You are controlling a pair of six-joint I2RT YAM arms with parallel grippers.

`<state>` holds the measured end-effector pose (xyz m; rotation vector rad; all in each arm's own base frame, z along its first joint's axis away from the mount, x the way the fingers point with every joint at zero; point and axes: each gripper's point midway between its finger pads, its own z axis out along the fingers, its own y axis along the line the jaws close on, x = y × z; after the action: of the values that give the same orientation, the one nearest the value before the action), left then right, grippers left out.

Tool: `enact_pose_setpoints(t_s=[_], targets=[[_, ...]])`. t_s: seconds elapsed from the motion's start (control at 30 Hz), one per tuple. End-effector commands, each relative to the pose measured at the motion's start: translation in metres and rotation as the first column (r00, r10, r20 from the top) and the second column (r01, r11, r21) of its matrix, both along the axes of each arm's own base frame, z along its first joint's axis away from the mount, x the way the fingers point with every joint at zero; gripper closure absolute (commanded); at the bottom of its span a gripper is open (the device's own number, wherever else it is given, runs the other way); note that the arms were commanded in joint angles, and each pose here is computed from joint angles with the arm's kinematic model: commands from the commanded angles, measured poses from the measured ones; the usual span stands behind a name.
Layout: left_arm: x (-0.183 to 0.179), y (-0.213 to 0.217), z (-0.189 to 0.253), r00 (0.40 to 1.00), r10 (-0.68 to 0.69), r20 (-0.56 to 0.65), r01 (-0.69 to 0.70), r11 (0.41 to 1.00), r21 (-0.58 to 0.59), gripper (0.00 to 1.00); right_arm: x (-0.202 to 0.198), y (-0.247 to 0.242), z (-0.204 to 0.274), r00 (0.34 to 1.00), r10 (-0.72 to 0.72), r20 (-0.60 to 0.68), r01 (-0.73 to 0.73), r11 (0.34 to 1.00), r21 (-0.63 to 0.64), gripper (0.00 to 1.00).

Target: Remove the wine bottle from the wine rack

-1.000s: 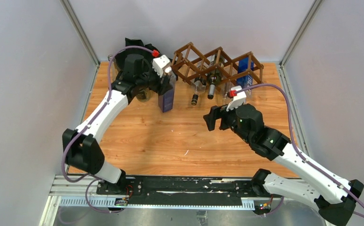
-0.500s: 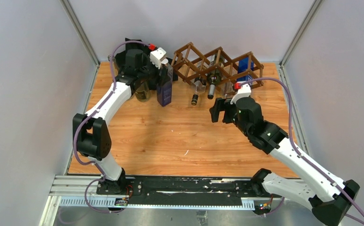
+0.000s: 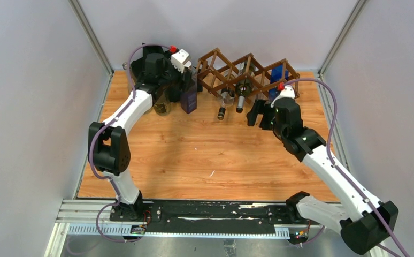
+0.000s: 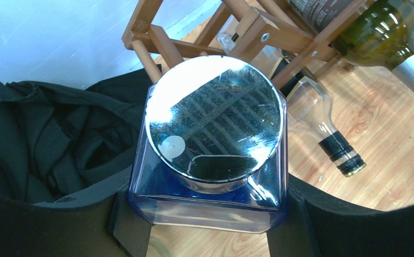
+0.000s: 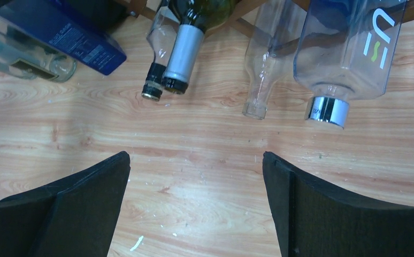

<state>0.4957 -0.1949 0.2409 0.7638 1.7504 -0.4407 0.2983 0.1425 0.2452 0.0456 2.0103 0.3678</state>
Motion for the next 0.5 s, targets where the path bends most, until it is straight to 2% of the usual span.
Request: enact_pose_setpoints(t_s=[0.0,0.03,0.07,0.23,0.33,0.47], targets=[[0.025,0.018,0.056,0.974,0.111,0.196,-0.110,0.994,-0.012,0.36,0.021,0.002,0.012,1.000,-0.013,-0.014,0.014,0.997,0.074,0.03],[0.023,0.020,0.056,0.973,0.115,0.199,-0.116,0.993,-0.006,0.24,0.026,0.004,0.011,1.000,-0.011,-0.018,0.013,0.997,0.080,0.03],[0.020,0.021,0.057,0.972,0.110,0.206,-0.112,0.994,0.002,0.17,0.033,0.008,0.008,1.000,-0.003,-0.028,0.005,0.996,0.087,0.03],[0.011,0.022,0.061,0.974,0.107,0.202,-0.108,0.994,-0.003,0.11,0.071,0.022,0.010,0.999,0.021,-0.034,-0.016,0.992,0.127,0.08],[0.010,0.024,0.069,0.972,0.119,0.202,-0.120,0.993,-0.009,0.01,0.092,0.027,0.004,0.998,0.008,-0.067,0.000,0.992,0.126,0.14],[0.004,0.026,0.081,0.973,0.124,0.194,-0.126,0.992,0.000,0.00,0.108,0.032,-0.003,0.996,-0.021,-0.082,0.033,0.988,0.148,0.17]])
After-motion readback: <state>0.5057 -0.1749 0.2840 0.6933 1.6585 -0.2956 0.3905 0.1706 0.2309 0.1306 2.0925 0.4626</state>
